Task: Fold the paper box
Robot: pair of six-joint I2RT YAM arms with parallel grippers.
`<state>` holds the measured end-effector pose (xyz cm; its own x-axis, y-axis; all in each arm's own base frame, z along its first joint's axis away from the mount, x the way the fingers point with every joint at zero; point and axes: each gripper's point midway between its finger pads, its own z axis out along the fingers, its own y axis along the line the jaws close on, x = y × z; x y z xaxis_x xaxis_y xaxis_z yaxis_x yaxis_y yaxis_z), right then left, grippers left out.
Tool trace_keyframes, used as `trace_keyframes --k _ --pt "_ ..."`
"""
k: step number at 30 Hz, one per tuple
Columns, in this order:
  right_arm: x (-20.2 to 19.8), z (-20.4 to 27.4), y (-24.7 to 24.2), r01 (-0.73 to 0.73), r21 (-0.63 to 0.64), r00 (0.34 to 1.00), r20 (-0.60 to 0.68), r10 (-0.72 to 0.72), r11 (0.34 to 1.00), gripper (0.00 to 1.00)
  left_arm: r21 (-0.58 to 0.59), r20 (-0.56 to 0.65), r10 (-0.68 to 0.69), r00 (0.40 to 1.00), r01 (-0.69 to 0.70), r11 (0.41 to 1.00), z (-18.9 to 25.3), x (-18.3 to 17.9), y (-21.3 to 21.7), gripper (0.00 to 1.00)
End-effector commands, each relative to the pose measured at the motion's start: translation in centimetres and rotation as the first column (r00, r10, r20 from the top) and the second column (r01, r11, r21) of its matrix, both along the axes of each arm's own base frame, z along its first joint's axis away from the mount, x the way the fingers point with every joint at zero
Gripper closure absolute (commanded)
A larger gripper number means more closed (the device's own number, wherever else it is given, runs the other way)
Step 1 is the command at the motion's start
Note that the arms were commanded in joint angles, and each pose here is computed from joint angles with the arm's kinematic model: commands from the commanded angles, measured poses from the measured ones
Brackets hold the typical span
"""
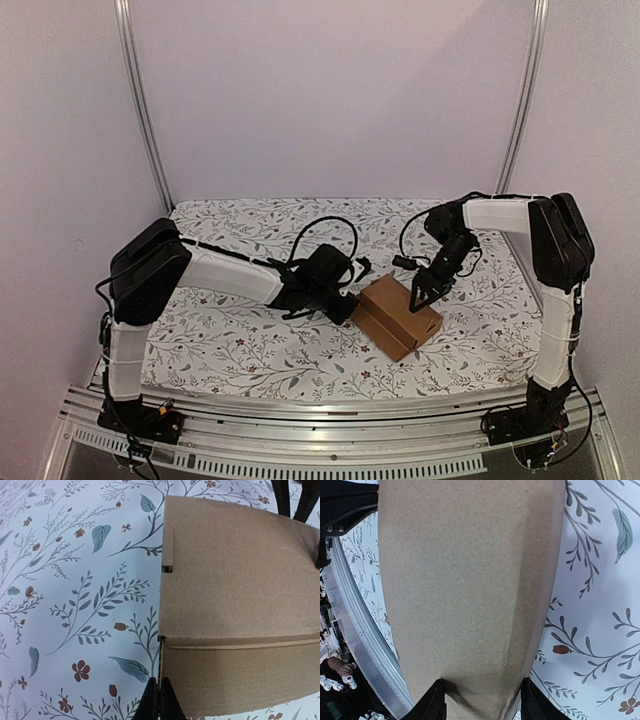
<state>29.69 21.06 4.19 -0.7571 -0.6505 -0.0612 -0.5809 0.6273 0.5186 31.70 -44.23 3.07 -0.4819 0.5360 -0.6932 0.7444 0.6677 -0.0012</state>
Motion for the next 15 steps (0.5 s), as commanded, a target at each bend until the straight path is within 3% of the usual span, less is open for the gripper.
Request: trace_keyframes --k 1,15 --pt "-0.8 -1.7 -0.2 -0.099 -0.096 0.994 0.045 0.104 0.99 0.52 -0.018 0.037 -0.007 0.999 0.008 1.0 1.7 0.9 -1.4 1.0" --pt "-1.5 0.1 2.4 -0.094 0.073 0.996 0.008 0.094 0.993 0.51 -0.029 0.05 -0.03 0.998 0.031 0.999 1.5 2.0 -1.5 1.0"
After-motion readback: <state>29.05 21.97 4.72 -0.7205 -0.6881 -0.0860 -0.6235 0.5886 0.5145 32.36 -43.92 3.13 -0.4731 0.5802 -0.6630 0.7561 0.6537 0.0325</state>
